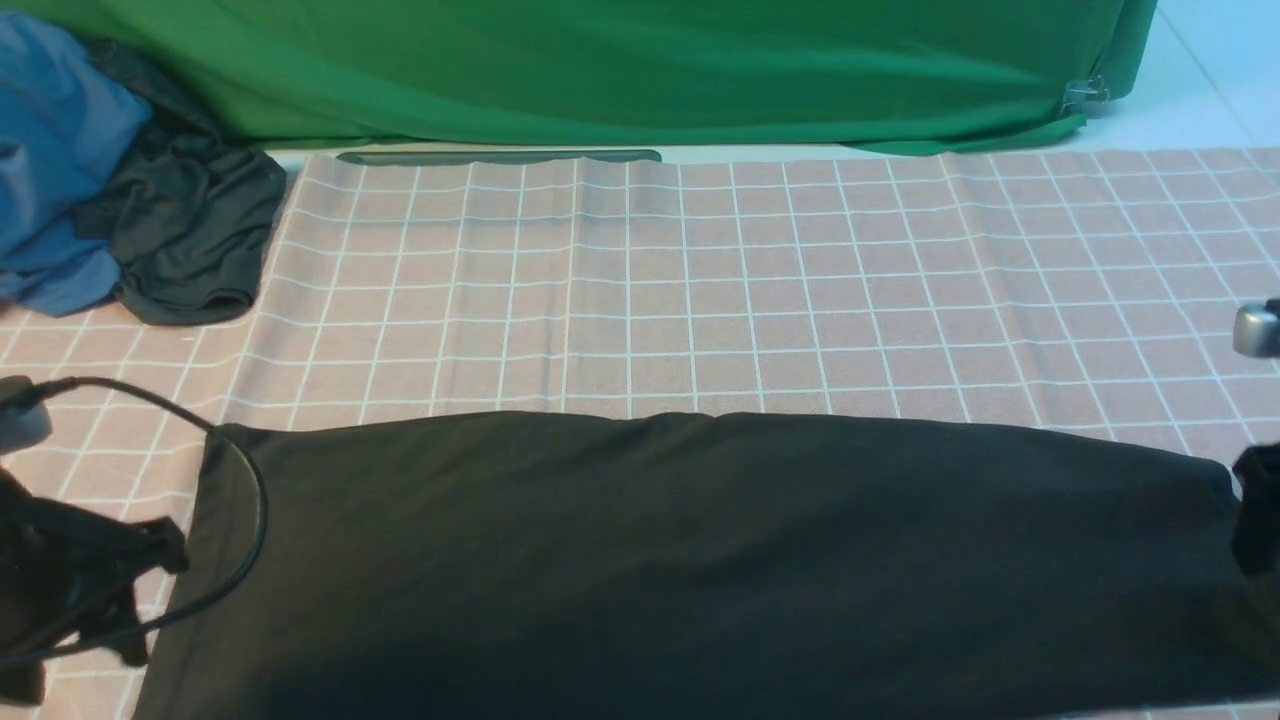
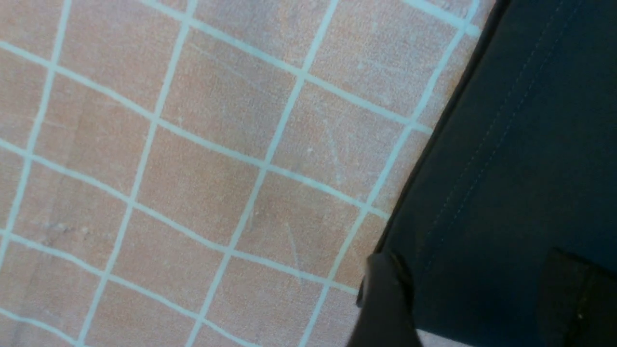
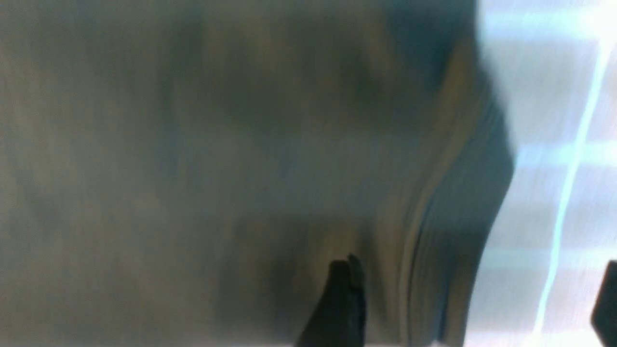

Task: Fold a long-sleeved shirt over a pink coffee tablecloth.
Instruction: 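Pull the folded dark garment lengthwise by its ends to straighten it flat on the table, then fold the right end of the dark garment over onto its left end with the right gripper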

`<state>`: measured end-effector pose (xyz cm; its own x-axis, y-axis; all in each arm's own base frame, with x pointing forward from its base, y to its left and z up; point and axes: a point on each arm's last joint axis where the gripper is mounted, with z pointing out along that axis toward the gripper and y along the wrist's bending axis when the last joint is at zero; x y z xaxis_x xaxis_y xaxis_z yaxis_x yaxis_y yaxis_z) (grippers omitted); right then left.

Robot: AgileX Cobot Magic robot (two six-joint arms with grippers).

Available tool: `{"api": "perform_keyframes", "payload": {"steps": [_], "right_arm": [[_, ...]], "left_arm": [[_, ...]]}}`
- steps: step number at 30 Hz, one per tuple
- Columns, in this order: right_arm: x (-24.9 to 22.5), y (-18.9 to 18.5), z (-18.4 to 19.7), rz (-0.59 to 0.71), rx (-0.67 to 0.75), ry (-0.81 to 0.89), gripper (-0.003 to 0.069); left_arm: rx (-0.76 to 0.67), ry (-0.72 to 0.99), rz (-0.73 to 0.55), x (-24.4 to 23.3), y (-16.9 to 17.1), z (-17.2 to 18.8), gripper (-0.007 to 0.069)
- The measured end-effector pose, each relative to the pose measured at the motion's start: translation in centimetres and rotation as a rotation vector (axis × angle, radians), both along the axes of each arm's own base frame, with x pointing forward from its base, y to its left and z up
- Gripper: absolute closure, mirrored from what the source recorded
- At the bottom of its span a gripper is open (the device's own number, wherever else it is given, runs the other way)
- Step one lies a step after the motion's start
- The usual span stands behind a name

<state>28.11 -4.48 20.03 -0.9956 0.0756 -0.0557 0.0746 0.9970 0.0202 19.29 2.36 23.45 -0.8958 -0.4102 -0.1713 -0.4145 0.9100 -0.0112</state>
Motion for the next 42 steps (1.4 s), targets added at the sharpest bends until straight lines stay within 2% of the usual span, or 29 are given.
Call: {"api": "perform_keyframes", "payload": {"steps": [2,5,9,11,14,16,17,20,23,25,30,34,40,42], "right_arm": [[0.8,-0.1,-0.8,-0.007,0.002,-0.035,-0.0030],[1.5,0.0,-2.5,-0.010,0.013,-0.010,-0.0031],[2.1,0.6,-4.7,0.012,0.020,0.044,0.0001],[2.4,1.4,-4.7,0.043,0.020,0.045,0.0167],[2.5,2.3,-4.7,0.064,0.032,0.046,0.0468],[2.6,2.4,-4.4,0.075,0.026,0.049,0.0533],[2.7,2.3,-4.2,0.081,0.014,0.056,0.0532],[3.0,1.6,-2.5,0.081,-0.024,0.070,0.0530],[3.2,0.6,0.1,0.060,-0.059,0.047,0.0531],[3.4,-1.0,3.5,0.008,-0.106,0.004,0.0531],[3.9,-1.7,8.8,-0.053,-0.108,-0.113,0.0531],[4.3,1.2,11.9,-0.018,-0.021,-0.227,0.0531],[4.1,9.8,15.2,0.129,0.174,-0.325,0.0531],[3.4,13.9,16.2,0.216,0.238,-0.339,0.0531]], "left_arm": [[-0.039,-0.049,-0.007,0.5,-0.4,0.7,0.0138],[-0.088,-0.099,-0.024,0.7,-0.9,1.6,0.0146],[-0.115,-0.148,-0.030,0.3,-1.2,2.5,0.0211],[-0.129,-0.182,-0.034,-0.2,-1.4,3.2,0.0314],[-0.133,-0.213,-0.042,-0.6,-1.5,3.8,0.0461],[-0.128,-0.231,-0.052,-0.9,-1.5,4.1,0.0536],[-0.126,-0.240,-0.059,-1.0,-1.6,4.3,0.0575],[-0.128,-0.263,-0.065,-1.4,-1.6,4.7,0.0610],[-0.126,-0.277,-0.066,-1.6,-1.7,5.0,0.0613],[-0.125,-0.285,-0.067,-1.8,-1.7,5.1,0.0612],[-0.126,-0.278,-0.068,-1.9,-1.7,5.1,0.0611],[-0.129,-0.278,-0.067,-1.9,-1.7,5.1,0.0611],[-0.171,-0.292,-0.079,-1.8,-2.1,5.2,0.0611],[-0.192,-0.300,-0.088,-1.7,-2.3,5.3,0.0611]]}}
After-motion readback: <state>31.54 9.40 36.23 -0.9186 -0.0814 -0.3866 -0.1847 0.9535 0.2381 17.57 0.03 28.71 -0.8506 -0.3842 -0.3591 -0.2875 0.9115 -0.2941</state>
